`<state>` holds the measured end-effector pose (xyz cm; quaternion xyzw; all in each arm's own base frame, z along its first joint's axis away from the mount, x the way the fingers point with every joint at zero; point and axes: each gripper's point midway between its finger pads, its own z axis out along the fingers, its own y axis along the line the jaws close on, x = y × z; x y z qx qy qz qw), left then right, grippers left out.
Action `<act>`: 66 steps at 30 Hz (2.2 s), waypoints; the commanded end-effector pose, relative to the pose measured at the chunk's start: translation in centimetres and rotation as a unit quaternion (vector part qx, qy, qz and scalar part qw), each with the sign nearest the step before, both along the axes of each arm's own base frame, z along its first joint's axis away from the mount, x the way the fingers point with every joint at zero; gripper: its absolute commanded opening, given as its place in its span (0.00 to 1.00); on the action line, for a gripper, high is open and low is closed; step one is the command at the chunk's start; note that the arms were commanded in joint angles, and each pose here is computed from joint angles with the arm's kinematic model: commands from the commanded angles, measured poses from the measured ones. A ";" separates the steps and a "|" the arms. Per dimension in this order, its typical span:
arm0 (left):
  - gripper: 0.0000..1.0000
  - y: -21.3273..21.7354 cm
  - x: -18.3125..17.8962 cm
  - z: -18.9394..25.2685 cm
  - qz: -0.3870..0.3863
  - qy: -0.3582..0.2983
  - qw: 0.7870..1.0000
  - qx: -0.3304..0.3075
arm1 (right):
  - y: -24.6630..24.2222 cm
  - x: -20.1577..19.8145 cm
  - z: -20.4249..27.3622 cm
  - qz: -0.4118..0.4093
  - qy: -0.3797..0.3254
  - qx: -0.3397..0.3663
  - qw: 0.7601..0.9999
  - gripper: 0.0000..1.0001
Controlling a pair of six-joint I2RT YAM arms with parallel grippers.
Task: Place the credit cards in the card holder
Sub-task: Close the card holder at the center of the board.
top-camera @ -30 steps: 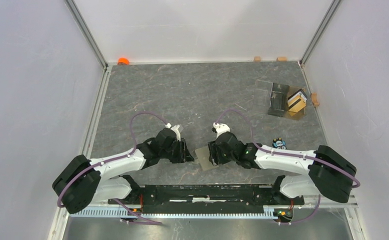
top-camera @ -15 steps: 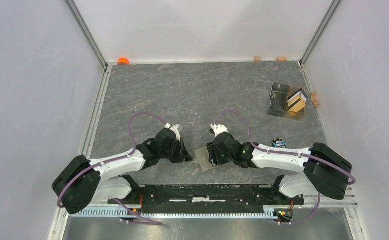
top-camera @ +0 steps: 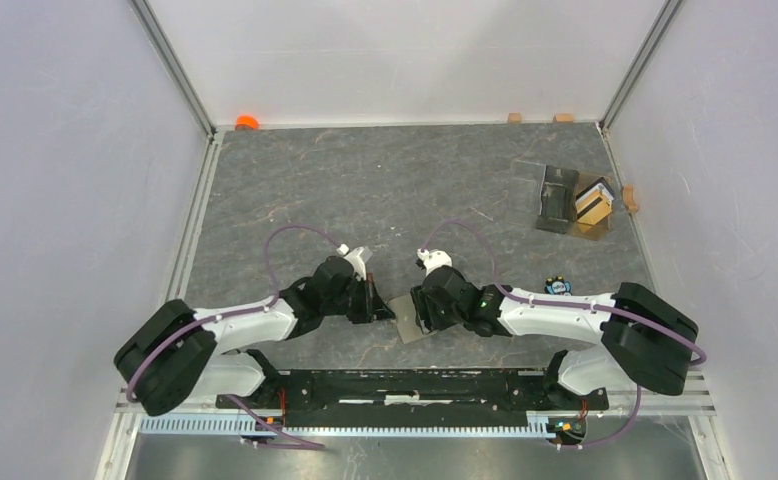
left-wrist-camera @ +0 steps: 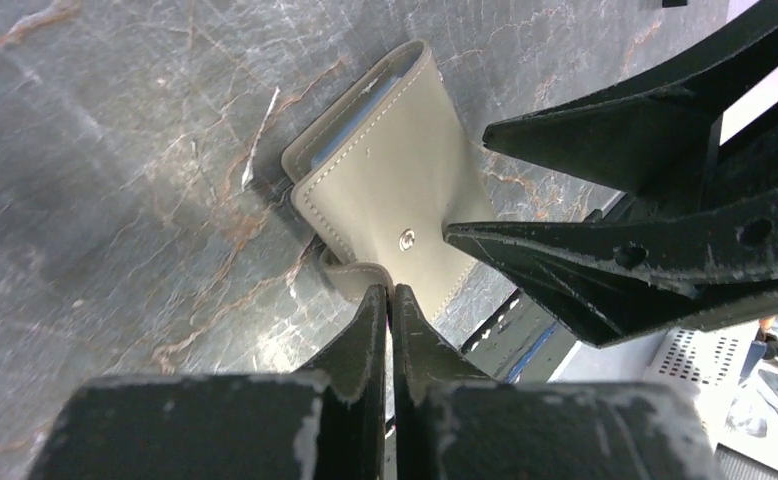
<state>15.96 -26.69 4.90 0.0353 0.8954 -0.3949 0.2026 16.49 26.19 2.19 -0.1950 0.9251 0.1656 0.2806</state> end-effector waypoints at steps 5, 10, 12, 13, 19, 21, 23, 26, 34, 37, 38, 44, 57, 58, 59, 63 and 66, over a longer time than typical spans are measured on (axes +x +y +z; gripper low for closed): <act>0.02 -4.0 1.9 1.3 -0.024 0.001 0.998 -0.058 | -0.1 -0.8 -0.8 0.010 0.012 -0.011 1.000 0.62; 0.02 -4.4 2.2 0.2 -0.022 0.019 0.998 -0.048 | -0.2 -0.9 -0.9 0.009 0.012 -0.008 1.000 0.61; 0.02 -4.4 2.1 -0.1 -0.023 0.025 0.998 -0.045 | -0.3 -0.9 -1.1 0.009 0.013 -0.009 1.000 0.61; 0.02 -4.4 2.1 -0.3 -0.022 0.029 0.998 -0.042 | -0.3 -1.0 -1.1 0.009 0.013 -0.008 1.000 0.61; 0.03 -3.6 2.0 -1.1 -0.028 0.029 0.999 0.002 | -0.4 -1.0 -1.3 0.008 0.014 -0.009 1.000 0.61; 0.04 -3.3 1.8 -1.1 -0.037 0.022 0.999 0.022 | -0.6 -1.0 -1.3 0.003 0.013 -0.011 1.000 0.61; 0.06 -2.8 1.8 -1.1 -0.048 0.010 0.998 0.045 | -0.9 -1.0 -1.2 -0.004 0.010 -0.009 1.000 0.61; 0.14 -2.1 1.9 -0.9 -0.060 -0.007 0.996 0.072 | -1.1 -0.9 -1.3 -0.010 0.009 -0.012 1.000 0.58; 0.30 -2.3 2.1 -0.4 -0.067 -0.016 0.995 0.070 | -1.4 -1.0 -1.8 -0.014 0.015 -0.024 1.000 0.56; 0.35 -2.3 2.1 -0.1 -0.063 -0.017 0.996 0.065 | -1.4 -1.0 -1.8 -0.014 0.014 -0.025 0.999 0.56; 0.36 -2.3 2.1 0.1 -0.061 -0.020 0.996 0.065 | -1.5 -1.0 -1.8 -0.014 0.016 -0.026 0.999 0.56; 0.32 -2.3 2.3 1.1 -0.054 -0.030 0.997 0.054 | -1.5 -1.0 -1.9 -0.015 0.016 -0.027 0.999 0.57; 0.35 -1.0 2.1 1.5 -0.045 -0.029 0.995 0.081 | -1.5 -1.1 -2.0 -0.012 0.019 -0.029 0.999 0.56; 0.33 -1.0 2.1 1.3 -0.044 -0.029 0.995 0.083 | -1.4 -1.1 -2.0 -0.011 0.019 -0.029 0.999 0.56; 0.32 -0.9 2.1 1.3 -0.044 -0.029 0.995 0.084 | -1.5 -1.1 -2.0 -0.011 0.019 -0.029 0.999 0.56; 0.28 -1.1 2.4 1.8 -0.040 -0.037 0.995 0.080 | -1.4 -1.1 -2.0 -0.011 0.019 -0.029 0.999 0.57; 0.31 -1.1 2.6 2.2 -0.037 -0.045 0.995 0.078 | -1.5 -1.1 -2.1 -0.011 0.019 -0.030 0.999 0.57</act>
